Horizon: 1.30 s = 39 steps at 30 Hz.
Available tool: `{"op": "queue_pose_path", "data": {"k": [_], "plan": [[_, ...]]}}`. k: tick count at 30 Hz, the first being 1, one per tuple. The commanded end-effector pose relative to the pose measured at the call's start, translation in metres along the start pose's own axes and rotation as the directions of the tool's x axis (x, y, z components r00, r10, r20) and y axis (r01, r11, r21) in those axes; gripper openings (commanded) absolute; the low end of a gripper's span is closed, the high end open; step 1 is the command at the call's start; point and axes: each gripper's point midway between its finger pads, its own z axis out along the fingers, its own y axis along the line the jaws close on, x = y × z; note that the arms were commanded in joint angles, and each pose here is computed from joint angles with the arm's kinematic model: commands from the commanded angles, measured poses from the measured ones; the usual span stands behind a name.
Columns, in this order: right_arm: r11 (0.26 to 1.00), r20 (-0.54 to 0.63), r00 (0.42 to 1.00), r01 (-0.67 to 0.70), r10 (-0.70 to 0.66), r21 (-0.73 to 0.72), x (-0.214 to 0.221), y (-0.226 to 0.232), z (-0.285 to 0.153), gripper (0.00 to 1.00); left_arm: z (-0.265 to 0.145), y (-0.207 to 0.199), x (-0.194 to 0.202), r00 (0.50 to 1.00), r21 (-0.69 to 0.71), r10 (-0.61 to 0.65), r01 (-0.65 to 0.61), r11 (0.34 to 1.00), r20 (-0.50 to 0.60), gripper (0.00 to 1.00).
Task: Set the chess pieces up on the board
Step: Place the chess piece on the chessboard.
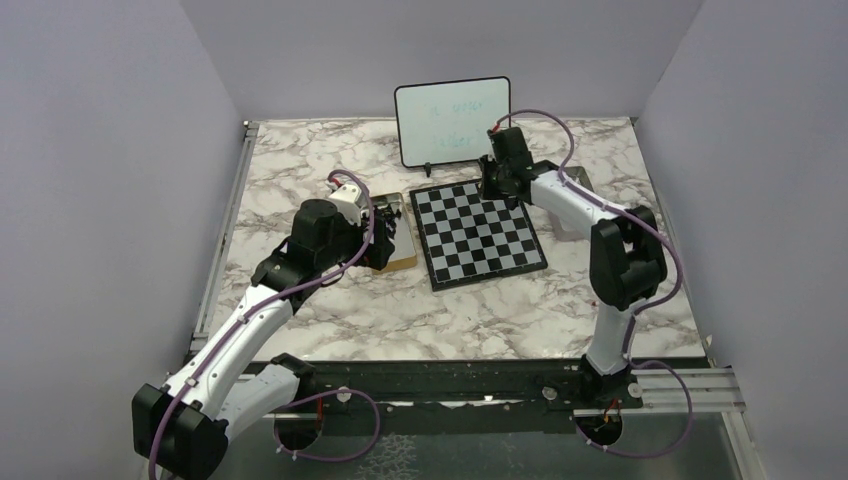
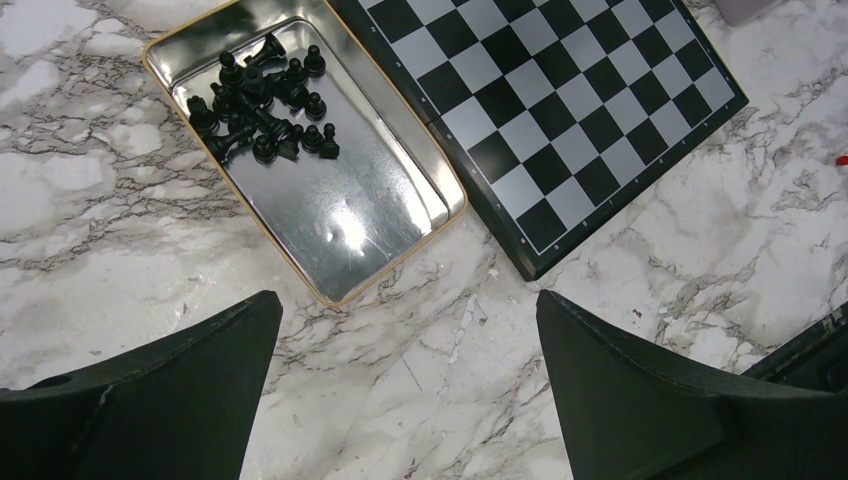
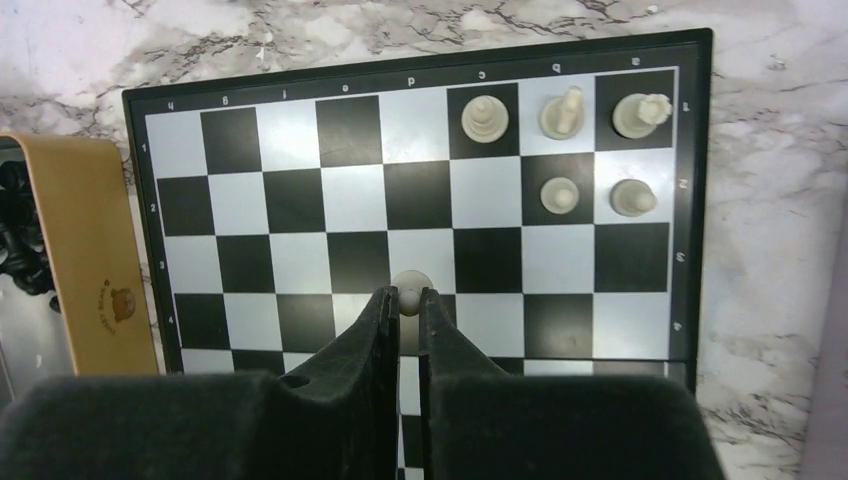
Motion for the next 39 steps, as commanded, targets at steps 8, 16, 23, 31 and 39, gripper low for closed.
{"op": "queue_pose_path", "data": {"k": [8, 16, 23, 31, 39], "plan": [[0.991, 0.000, 1.000, -0.005, 0.005, 0.134, 0.001, 0.005, 0.027, 0.04, -0.004, -0.004, -0.005, 1.000, 0.014, 0.015, -0.015, 1.000, 0.021, 0.99], [0.985, -0.009, 1.000, -0.004, 0.006, 0.170, 0.008, -0.002, 0.037, 0.05, -0.003, -0.004, -0.004, 1.000, 0.016, 0.015, -0.015, 1.000, 0.017, 0.99], [0.973, 0.003, 1.000, 0.011, -0.012, 0.230, 0.004, -0.012, 0.044, 0.06, -0.004, -0.004, -0.005, 1.000, 0.016, 0.015, -0.015, 1.000, 0.020, 0.99], [0.962, -0.002, 1.000, 0.019, -0.019, 0.274, 0.002, -0.019, 0.053, 0.06, -0.005, -0.004, -0.005, 1.000, 0.016, 0.017, -0.017, 1.000, 0.022, 0.99], [0.957, -0.011, 1.000, 0.021, -0.019, 0.290, 0.004, -0.022, 0.056, 0.07, -0.005, -0.004, -0.005, 1.000, 0.015, 0.017, -0.018, 1.000, 0.025, 0.99]]}}
